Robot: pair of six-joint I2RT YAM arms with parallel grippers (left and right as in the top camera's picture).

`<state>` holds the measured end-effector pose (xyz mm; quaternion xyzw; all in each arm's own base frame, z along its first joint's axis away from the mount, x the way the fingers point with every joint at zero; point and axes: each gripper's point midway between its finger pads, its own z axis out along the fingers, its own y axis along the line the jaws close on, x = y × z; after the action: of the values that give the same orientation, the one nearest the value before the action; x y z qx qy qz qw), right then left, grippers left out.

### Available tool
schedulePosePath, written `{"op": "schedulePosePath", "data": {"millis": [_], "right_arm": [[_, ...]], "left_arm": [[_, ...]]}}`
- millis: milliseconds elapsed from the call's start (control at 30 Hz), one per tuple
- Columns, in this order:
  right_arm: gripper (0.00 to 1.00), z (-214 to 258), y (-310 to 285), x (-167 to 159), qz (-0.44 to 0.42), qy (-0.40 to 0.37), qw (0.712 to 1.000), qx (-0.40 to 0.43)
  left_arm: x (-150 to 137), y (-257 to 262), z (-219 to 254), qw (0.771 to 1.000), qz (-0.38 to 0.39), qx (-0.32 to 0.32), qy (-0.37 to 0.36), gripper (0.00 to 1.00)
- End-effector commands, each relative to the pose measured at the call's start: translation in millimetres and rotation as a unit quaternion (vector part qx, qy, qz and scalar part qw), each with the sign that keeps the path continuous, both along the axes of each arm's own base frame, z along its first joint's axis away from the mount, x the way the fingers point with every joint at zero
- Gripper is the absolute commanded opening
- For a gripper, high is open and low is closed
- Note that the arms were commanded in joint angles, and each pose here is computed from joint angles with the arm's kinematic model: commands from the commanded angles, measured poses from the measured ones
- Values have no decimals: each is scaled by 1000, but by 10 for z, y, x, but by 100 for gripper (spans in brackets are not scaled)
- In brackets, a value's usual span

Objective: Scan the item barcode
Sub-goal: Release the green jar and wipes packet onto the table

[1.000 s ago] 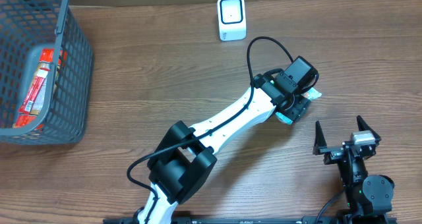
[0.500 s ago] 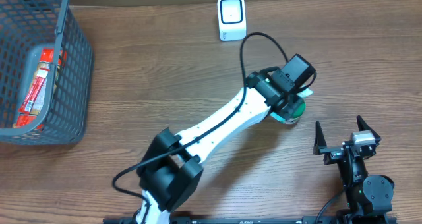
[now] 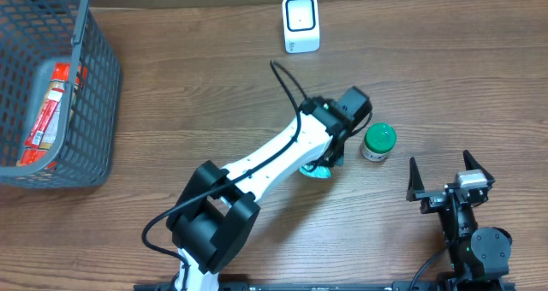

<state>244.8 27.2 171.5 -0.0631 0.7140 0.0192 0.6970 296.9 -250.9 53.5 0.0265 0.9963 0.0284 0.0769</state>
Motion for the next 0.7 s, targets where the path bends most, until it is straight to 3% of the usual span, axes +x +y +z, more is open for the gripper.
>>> {"op": "schedulePosePath", "data": {"millis": [0, 67, 100, 133, 167, 433, 667], "right_arm": [[100, -18, -2, 2, 0, -2, 1000, 0], [100, -19, -2, 2, 0, -2, 1000, 0], [100, -19, -2, 2, 0, -2, 1000, 0], [100, -19, -2, 2, 0, -2, 1000, 0], [100, -19, -2, 2, 0, -2, 1000, 0], [100, -19, -2, 2, 0, -2, 1000, 0], [100, -19, -2, 2, 0, -2, 1000, 0]], "left_arm": [[-174, -110, -187, 998, 32, -50, 25, 13], [-186, -143, -284, 997, 31, -64, 24, 20], [-187, -153, -309, 997, 31, -68, 24, 45], [-185, -154, -320, 997, 31, -70, 23, 79], [-184, -154, -320, 997, 30, -70, 23, 100], [-47, -193, -57, 998, -22, -61, 9, 100], [393, -31, 692, 997, -31, -11, -65, 100]]}}
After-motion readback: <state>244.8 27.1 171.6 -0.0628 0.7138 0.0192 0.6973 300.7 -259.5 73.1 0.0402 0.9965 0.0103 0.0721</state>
